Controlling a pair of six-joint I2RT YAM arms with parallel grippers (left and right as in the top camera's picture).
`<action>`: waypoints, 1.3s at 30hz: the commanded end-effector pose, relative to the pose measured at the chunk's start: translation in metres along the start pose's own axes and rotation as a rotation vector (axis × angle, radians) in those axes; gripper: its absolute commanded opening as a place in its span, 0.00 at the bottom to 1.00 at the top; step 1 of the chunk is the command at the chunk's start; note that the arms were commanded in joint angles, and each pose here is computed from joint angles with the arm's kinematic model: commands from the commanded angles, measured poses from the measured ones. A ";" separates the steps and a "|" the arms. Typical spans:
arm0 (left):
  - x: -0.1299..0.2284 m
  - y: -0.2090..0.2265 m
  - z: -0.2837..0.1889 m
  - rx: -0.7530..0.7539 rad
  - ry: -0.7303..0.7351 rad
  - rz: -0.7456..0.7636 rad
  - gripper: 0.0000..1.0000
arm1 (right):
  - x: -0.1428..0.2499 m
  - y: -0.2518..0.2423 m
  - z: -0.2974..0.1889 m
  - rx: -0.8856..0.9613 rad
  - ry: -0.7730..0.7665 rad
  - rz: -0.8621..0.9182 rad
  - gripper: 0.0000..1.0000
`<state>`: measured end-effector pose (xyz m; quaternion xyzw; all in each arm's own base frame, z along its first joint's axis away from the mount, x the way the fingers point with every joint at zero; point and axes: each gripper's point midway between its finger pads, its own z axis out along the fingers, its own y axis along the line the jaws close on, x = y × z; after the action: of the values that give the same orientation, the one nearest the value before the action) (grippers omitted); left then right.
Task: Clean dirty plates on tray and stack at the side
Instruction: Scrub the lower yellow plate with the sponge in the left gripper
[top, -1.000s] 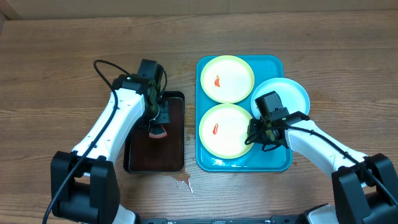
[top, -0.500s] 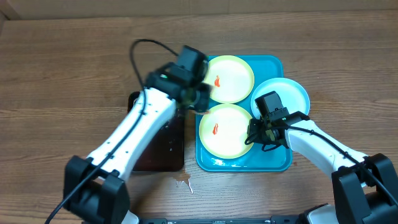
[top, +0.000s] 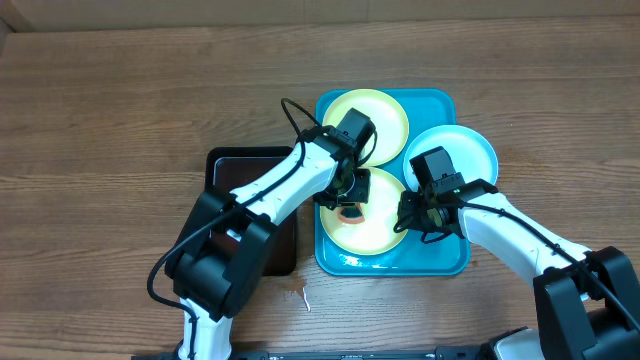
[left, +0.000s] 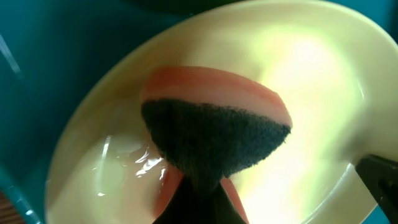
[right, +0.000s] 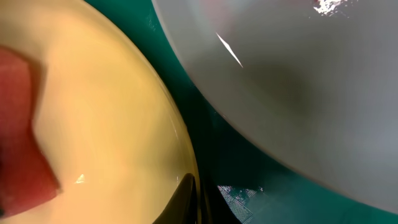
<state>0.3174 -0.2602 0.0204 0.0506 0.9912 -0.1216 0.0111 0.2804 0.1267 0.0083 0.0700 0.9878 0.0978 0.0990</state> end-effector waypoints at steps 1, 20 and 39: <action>-0.008 0.029 -0.005 -0.124 -0.039 -0.072 0.04 | 0.004 -0.008 0.005 0.036 0.013 -0.008 0.04; 0.004 -0.018 0.004 0.092 0.042 0.109 0.04 | 0.006 -0.010 0.005 0.041 0.023 -0.007 0.04; 0.014 0.008 -0.003 -0.119 0.091 0.092 0.04 | 0.008 -0.011 0.005 0.047 0.032 -0.006 0.04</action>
<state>0.2849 -0.2768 0.0149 0.0966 0.9811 -0.1493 -0.0769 0.2761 0.1240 0.0071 0.0703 0.9892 0.0914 0.0907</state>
